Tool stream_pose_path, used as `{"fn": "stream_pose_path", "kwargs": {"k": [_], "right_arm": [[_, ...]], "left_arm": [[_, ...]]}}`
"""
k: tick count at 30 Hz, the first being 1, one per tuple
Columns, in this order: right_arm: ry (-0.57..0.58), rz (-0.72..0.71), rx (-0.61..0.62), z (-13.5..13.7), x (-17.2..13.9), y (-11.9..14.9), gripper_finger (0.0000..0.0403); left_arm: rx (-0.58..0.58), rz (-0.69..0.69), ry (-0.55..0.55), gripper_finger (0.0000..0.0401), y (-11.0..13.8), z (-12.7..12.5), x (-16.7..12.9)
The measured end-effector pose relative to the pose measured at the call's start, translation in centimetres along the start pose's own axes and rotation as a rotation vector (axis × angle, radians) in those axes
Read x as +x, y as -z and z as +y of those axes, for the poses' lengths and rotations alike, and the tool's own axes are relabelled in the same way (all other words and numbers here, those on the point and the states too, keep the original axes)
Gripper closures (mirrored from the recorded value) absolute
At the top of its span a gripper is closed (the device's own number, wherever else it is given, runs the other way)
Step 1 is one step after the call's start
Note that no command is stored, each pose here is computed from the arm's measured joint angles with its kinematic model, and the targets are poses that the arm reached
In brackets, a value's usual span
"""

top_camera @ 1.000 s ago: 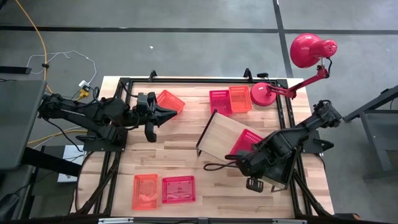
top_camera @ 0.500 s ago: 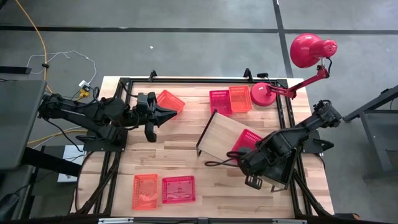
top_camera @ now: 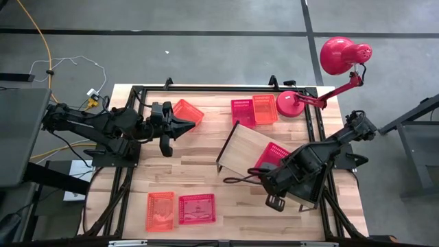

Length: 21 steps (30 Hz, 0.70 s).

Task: Stack baskets on shelf by color
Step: Put the top left red bin on the shelf

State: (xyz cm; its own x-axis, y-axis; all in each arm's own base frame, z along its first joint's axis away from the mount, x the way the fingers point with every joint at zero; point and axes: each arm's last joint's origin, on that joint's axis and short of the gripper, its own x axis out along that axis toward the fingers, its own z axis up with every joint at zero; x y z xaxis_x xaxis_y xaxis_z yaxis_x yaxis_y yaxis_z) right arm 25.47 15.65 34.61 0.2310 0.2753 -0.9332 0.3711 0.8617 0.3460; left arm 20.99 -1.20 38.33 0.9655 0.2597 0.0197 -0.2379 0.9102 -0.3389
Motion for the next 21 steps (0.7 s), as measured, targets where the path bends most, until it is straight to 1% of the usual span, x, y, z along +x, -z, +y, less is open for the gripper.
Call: {"fn": "stream_pose_path", "kwargs": {"k": [7,14,21], "right_arm": [[0.044,0.011,0.068,-0.27,0.21,0.09,0.0403],[0.061,0.018,0.08,-0.22,0.64,-0.01,0.0403],[0.115,0.02,0.124,-0.62,0.65,0.16,0.0403]], "left_arm": [[0.0,0.0,0.0,0.0401,0.0,0.0,0.0],[0.0,0.0,0.0,0.0401,0.0,0.0,0.0],[0.0,0.0,0.0,0.0401,0.0,0.0,0.0]]}}
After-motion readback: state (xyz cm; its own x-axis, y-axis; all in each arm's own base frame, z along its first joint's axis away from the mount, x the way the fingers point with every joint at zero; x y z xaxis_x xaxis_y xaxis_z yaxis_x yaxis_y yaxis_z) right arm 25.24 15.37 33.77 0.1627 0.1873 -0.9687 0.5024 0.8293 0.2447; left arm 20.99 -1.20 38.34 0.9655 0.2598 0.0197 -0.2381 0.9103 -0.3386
